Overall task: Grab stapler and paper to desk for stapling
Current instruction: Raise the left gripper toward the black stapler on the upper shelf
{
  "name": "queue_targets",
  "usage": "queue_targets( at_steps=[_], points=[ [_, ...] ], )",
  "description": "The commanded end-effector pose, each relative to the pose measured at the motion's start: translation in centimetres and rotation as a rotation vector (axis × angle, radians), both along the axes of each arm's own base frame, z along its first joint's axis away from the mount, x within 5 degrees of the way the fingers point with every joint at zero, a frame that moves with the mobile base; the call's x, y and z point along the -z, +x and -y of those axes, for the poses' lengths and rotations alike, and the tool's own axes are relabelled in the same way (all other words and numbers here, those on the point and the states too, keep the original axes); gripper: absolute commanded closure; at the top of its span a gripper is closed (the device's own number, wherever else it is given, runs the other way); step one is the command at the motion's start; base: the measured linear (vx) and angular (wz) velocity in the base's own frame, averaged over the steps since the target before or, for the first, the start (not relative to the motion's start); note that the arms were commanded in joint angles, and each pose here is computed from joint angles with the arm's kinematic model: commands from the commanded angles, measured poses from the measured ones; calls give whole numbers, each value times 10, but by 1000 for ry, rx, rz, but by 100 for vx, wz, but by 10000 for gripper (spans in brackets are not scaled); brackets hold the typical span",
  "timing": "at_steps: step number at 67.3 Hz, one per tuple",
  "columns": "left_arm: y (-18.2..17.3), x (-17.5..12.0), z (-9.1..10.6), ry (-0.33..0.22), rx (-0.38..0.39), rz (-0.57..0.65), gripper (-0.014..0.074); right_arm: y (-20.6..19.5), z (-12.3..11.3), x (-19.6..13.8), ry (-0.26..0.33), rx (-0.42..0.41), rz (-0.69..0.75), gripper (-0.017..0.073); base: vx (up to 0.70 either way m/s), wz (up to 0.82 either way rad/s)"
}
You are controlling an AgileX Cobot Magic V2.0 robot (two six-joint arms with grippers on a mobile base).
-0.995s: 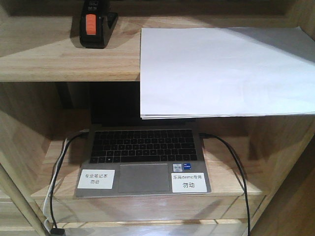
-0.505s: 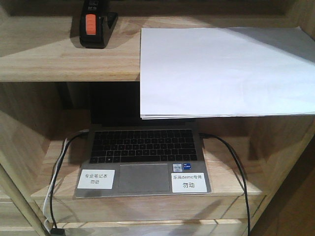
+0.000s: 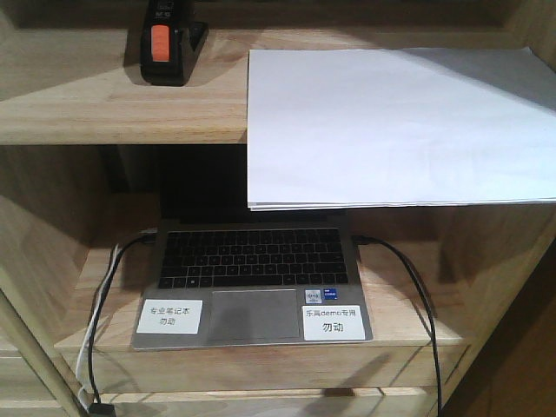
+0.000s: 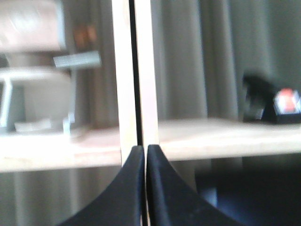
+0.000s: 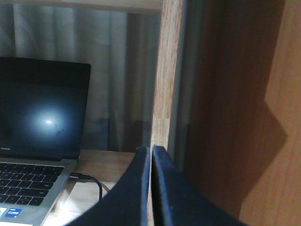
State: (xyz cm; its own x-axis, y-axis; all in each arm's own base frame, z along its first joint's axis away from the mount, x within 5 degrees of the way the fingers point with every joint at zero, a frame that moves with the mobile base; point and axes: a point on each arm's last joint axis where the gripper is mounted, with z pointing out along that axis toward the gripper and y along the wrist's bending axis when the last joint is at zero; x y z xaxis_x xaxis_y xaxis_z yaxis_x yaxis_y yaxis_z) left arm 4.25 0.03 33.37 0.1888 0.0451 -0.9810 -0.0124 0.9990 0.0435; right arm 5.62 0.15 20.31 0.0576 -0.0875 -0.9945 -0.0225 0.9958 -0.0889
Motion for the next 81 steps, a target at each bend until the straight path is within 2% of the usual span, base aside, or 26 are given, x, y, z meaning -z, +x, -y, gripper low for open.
queue_targets(
  at_steps=[1, 6, 12, 35, 44, 55, 66, 73, 81],
  points=[
    [8, -25, 0, -24, 9, -64, 600, -1, 0, -5, -12, 6, 71, 569, 0, 0],
    [14, -32, 1, -51, 22, -133, 600, -1, 0, -5, -12, 6, 71, 569, 0, 0],
    [20, -36, 2, -66, 29, -160, 600, -1, 0, -5, -12, 6, 71, 569, 0, 0],
    [25, -36, 2, -65, 27, -156, 596, -1, 0, -5, -12, 6, 71, 569, 0, 0],
    [25, -36, 2, -76, 28, -156, 564, -1, 0, -5, -12, 6, 68, 569, 0, 0],
    [25, -38, 2, -76, 28, -136, 432, -1, 0, -5, -12, 6, 68, 569, 0, 0],
    [24, -40, 2, -76, 28, -126, 191, -1, 0, -5, -12, 6, 68, 569, 0, 0],
    [24, -40, 2, -75, 27, -118, 85, -1, 0, -5, -12, 6, 68, 569, 0, 0],
    [24, -41, 1, -75, 27, -105, 42, -1, 0, -5, -12, 6, 68, 569, 0, 0]
  ],
)
